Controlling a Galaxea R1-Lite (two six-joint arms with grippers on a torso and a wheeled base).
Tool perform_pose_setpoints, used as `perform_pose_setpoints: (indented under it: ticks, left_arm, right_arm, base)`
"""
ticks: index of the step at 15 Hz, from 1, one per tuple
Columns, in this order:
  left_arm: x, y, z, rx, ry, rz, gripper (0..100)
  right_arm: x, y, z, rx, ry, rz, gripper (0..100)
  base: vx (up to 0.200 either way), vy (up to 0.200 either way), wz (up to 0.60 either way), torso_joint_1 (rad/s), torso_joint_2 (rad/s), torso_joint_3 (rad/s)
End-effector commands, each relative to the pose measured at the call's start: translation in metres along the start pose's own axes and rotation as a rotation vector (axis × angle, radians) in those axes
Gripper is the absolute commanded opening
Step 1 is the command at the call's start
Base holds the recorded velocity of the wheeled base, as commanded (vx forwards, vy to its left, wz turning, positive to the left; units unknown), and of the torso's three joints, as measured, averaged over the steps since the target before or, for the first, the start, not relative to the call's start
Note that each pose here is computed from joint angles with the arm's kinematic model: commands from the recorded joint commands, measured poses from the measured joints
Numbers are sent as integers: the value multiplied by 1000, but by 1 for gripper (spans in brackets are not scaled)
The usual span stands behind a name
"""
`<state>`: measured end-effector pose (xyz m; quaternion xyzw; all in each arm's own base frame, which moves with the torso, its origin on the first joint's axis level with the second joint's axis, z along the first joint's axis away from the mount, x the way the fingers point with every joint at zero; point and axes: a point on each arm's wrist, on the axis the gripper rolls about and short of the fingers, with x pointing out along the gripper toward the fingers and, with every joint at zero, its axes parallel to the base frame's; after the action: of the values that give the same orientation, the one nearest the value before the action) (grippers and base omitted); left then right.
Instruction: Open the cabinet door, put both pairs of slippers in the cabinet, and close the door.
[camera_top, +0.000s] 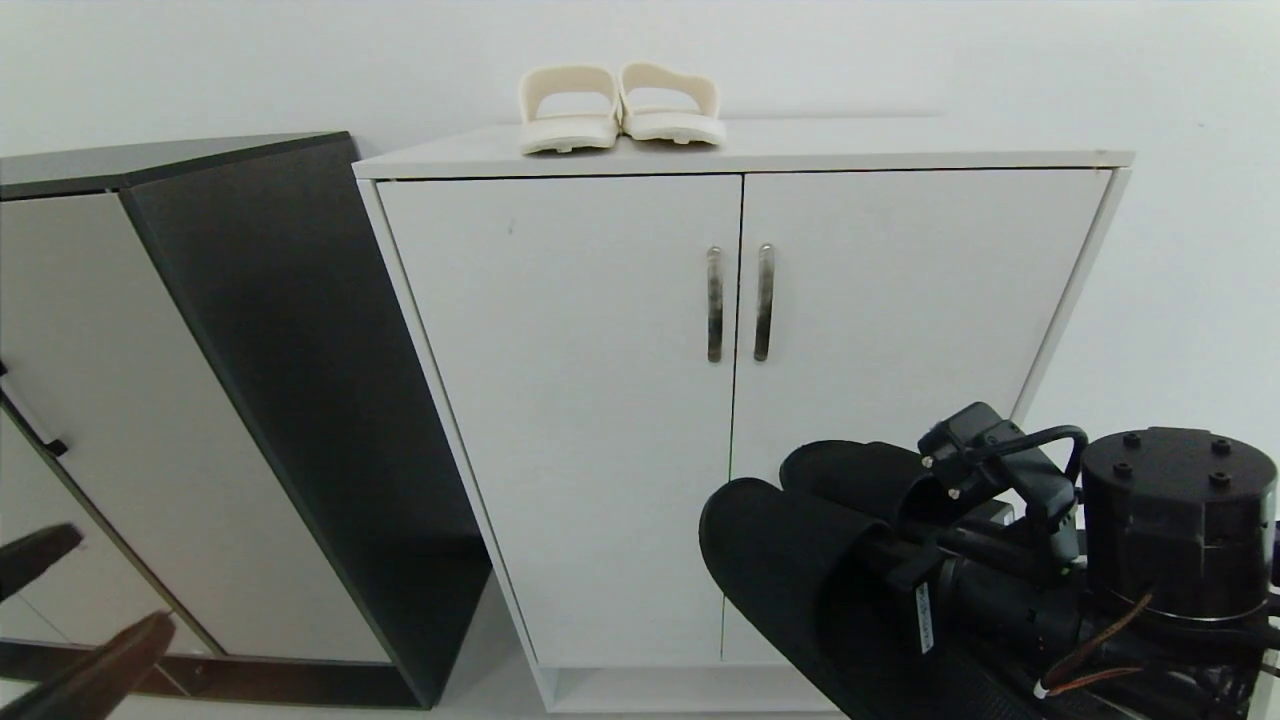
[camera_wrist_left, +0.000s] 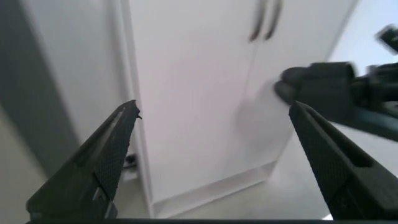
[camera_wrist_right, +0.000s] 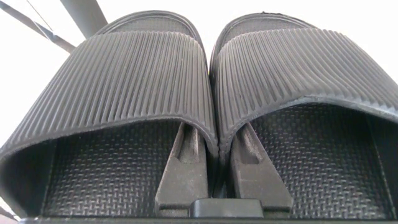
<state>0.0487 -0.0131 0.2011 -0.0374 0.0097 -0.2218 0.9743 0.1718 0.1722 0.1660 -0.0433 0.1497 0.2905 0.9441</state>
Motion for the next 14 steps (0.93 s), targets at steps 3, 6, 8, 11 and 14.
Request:
perform_pose_setpoints:
  ticks: [3, 6, 8, 11, 14]
  left_arm:
    - [73, -8, 2, -72, 159, -297, 100]
    - [98, -21, 7, -78, 199, -349, 100]
    - [117, -37, 10, -63, 202, -370, 100]
    - [154, -58, 10, -54, 143, -391, 100]
    - [192, -78, 12, -54, 136, -420, 100]
  right_arm:
    - [4, 1, -6, -5, 26, 13, 0]
    - [3, 3, -4, -4, 7, 21, 0]
    - [2, 4, -5, -5, -1, 22, 0]
    - [4, 5, -5, -5, 2, 26, 0]
    - [6, 5, -4, -2, -7, 28, 0]
  base:
    - [0, 0, 0, 0, 0, 0]
    - [0, 0, 0, 0, 0, 0]
    - [0, 0, 0, 0, 0, 0]
    - [0, 0, 0, 0, 0, 0]
    - [0, 0, 0, 0, 0, 0]
